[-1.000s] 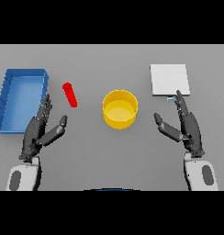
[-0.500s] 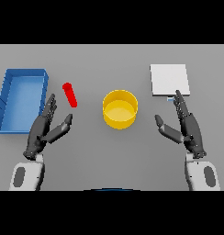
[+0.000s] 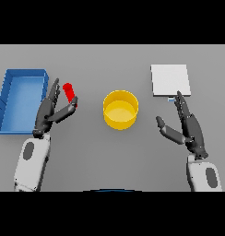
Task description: Pick up the red beaker and tilt it to pour out 1 green nut into yellow bowl. Pick up the yellow bowl and place it on the metallic measuring scale.
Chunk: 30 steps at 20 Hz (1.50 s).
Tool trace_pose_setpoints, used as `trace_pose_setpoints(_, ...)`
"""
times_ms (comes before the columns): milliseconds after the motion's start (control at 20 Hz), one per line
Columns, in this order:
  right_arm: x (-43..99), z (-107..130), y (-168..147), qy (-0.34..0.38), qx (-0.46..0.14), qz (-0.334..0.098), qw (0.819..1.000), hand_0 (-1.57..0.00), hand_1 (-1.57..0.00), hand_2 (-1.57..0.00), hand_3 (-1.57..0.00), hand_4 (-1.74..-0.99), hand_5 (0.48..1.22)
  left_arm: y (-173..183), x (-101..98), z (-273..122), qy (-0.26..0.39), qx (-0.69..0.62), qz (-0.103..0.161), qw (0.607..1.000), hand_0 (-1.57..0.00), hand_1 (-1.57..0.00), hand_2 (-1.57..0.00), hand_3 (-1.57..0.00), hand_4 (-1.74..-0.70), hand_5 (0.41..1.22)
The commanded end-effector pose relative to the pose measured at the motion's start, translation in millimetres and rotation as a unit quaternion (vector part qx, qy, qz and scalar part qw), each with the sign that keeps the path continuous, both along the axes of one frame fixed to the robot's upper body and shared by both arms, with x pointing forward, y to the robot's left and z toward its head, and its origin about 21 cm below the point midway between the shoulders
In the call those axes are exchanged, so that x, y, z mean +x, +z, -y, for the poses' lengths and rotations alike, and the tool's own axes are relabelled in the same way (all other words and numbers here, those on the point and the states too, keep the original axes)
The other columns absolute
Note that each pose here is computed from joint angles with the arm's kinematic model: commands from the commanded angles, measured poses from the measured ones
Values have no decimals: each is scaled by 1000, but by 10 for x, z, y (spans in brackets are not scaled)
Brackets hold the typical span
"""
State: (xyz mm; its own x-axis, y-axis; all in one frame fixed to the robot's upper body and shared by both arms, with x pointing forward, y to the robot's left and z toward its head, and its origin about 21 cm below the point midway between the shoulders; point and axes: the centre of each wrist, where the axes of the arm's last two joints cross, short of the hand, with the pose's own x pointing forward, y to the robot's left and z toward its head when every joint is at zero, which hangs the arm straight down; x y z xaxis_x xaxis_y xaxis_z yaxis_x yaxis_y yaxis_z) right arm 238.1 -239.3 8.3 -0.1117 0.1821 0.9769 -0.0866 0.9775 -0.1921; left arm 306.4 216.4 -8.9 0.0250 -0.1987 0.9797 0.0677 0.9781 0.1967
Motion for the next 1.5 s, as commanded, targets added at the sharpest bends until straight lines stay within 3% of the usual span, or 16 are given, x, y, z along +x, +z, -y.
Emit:
trace_pose_setpoints(0,25,-9,10,0,-1,-4,1000,1,1,1,1,-1297,625,-6,60,12,-3,-1,3,1000,1,1,1,1,-1222,638)
trace_pose_setpoints(350,49,37,39,-14,-12,-2,1000,1,1,1,1,-1300,638,-97,357,120,-8,28,5,1000,1,1,1,1,-1231,647)
trace_pose_setpoints(700,69,-4,6,-15,-7,-10,1000,1,1,1,1,-1301,647,-204,511,241,0,4,17,1000,1,-6,-50,-30,-1347,726)
trace_pose_setpoints(800,54,29,9,-18,-4,-10,1000,1,1,1,1,-1294,645,-185,555,262,10,-7,16,1000,-338,-306,-322,-239,-1385,765)
trace_pose_setpoints(850,40,36,25,-15,-3,-2,1000,1,1,1,1,-1292,645,-203,564,295,14,-20,18,1000,-585,-556,-551,-416,-1416,786)
trace_pose_setpoints(950,58,21,13,-18,-3,-14,1000,1,1,1,1,-1290,646,-251,584,314,19,-30,18,999,-940,-921,-918,-832,-1425,943)
trace_pose_setpoints(1050,32,8,33,-16,-4,-8,1000,1,1,1,1,-1291,649,-213,632,346,24,-23,23,999,-1167,-1155,-1153,-1081,-1529,1043)
trace_pose_setpoints(1150,29,44,6,-22,-10,-10,1000,1,1,1,1,-1290,651,-196,626,347,15,-22,40,999,-1312,-1305,-1304,-1151,-1596,1107)
trace_pose_setpoints(1200,21,19,-1,-20,-7,-9,1000,1,1,1,1,-1290,649,-215,611,375,11,-25,36,999,-1364,-1358,-1357,-1176,-1621,1130)
trace_pose_setpoints(1300,42,-5,10,-17,-10,-9,1000,1,1,1,1,-1287,647,-207,594,393,8,-14,26,1000,-1439,-1435,-1434,-1318,-1560,1163)
trace_pose_setpoints(1450,33,12,15,-17,-11,-5,1000,1,1,1,1,-1289,650,-208,564,408,-2,-2,48,999,-1503,-1501,-1501,-1442,-1519,1191)
